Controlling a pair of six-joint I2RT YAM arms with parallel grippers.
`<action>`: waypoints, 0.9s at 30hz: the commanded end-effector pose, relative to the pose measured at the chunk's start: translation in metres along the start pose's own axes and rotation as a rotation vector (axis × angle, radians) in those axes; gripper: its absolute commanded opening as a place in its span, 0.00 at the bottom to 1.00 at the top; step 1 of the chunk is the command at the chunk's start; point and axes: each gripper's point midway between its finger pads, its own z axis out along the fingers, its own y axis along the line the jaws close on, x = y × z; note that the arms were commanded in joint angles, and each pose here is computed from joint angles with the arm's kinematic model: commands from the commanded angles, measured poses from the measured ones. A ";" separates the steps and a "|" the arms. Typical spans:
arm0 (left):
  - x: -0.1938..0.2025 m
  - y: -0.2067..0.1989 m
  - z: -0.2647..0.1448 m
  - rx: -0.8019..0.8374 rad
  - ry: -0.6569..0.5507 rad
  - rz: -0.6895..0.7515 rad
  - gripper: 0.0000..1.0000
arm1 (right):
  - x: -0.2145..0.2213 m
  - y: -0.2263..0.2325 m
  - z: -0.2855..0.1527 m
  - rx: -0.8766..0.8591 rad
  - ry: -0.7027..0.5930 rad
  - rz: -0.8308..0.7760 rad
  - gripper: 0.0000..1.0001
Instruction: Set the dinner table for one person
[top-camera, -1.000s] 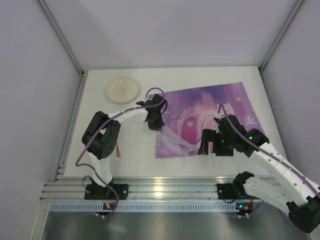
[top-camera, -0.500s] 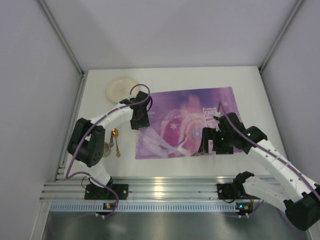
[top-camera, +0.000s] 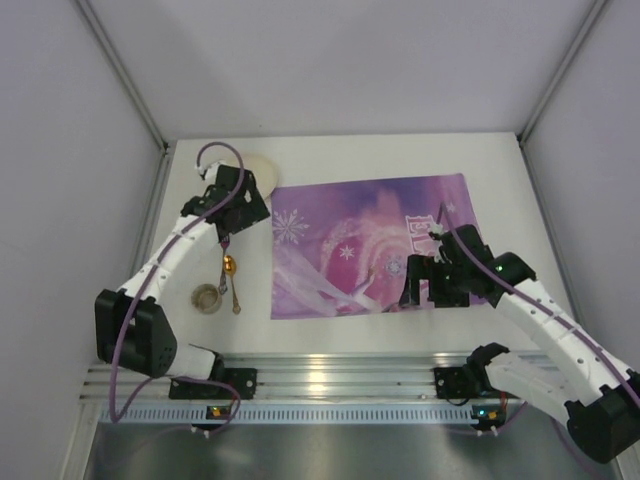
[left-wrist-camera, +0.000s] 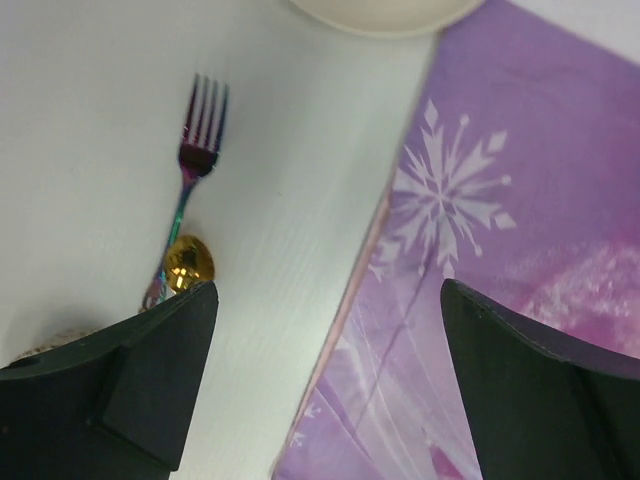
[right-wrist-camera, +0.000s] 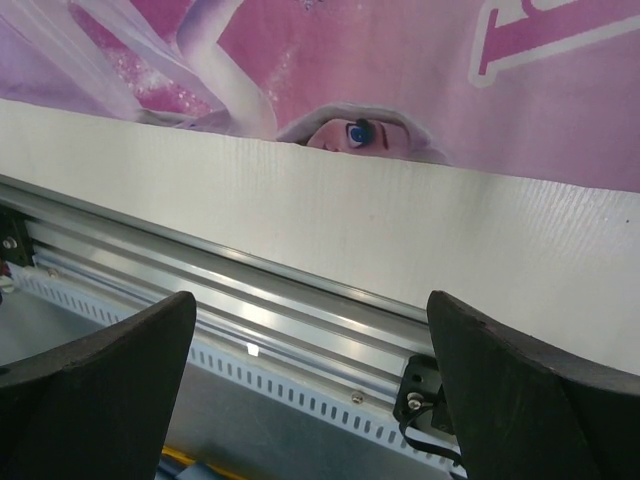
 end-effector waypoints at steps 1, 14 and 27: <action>-0.037 0.019 0.013 0.017 -0.070 -0.097 0.98 | -0.009 0.001 0.001 -0.013 -0.018 -0.016 1.00; -0.107 0.050 0.107 0.048 -0.034 -0.235 0.90 | -0.026 -0.015 0.008 0.052 -0.011 0.029 1.00; -0.108 0.043 0.194 0.113 0.055 -0.275 0.79 | -0.054 -0.024 0.033 0.096 0.022 0.122 1.00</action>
